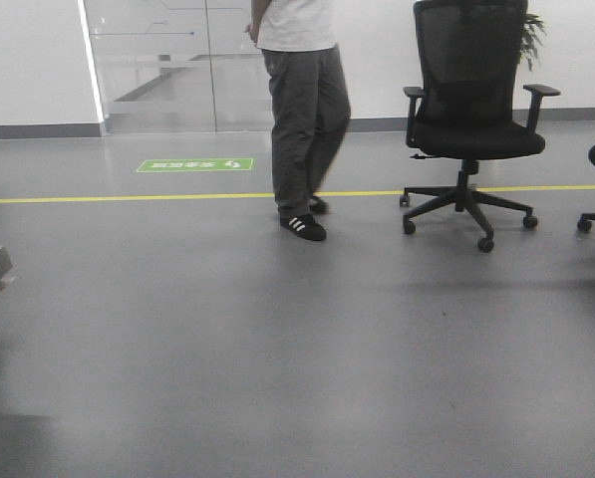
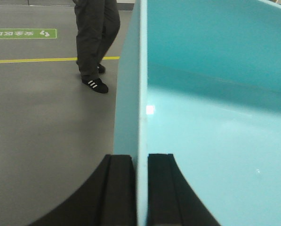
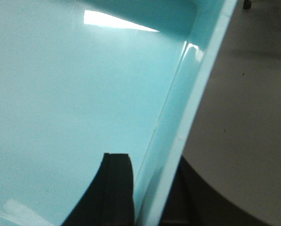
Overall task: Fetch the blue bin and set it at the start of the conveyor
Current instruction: 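Drive the base away from the rack carrying the bin in both grippers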
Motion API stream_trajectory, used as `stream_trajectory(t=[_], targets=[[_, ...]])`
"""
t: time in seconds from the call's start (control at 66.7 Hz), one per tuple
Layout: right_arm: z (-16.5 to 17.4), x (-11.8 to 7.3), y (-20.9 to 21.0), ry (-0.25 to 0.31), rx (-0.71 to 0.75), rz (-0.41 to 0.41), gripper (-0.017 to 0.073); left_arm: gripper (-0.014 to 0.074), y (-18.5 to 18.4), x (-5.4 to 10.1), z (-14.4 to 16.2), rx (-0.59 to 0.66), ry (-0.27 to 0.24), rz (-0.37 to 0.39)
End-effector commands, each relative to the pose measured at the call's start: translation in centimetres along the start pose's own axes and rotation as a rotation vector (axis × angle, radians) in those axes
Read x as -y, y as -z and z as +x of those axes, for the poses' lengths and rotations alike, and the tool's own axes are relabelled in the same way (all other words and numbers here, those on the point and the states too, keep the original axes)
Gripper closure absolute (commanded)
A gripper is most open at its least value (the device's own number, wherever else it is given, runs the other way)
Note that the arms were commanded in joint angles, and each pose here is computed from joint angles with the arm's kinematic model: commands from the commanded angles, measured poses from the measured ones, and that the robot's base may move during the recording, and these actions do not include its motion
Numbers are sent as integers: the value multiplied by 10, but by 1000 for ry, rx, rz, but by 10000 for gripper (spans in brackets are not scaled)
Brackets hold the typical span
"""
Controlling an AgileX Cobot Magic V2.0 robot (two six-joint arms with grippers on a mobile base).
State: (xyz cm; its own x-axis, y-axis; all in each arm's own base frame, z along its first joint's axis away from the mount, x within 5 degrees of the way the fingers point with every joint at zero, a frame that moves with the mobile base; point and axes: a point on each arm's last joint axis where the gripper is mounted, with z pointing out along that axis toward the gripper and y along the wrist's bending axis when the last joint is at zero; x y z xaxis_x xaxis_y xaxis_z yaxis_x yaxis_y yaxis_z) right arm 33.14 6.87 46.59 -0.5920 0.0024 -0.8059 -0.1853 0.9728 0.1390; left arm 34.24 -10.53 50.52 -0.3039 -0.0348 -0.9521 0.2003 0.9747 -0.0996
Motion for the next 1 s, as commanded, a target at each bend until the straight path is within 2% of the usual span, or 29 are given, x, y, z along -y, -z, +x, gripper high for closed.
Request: stream_trajectory(t=[0.0,0.989], targets=[[-7,-2,8,33,68,-13,711,705,11,4,-12,86,28,37],[-7,-2,8,33,68,-13,711,705,11,4,-12,88,28,37]])
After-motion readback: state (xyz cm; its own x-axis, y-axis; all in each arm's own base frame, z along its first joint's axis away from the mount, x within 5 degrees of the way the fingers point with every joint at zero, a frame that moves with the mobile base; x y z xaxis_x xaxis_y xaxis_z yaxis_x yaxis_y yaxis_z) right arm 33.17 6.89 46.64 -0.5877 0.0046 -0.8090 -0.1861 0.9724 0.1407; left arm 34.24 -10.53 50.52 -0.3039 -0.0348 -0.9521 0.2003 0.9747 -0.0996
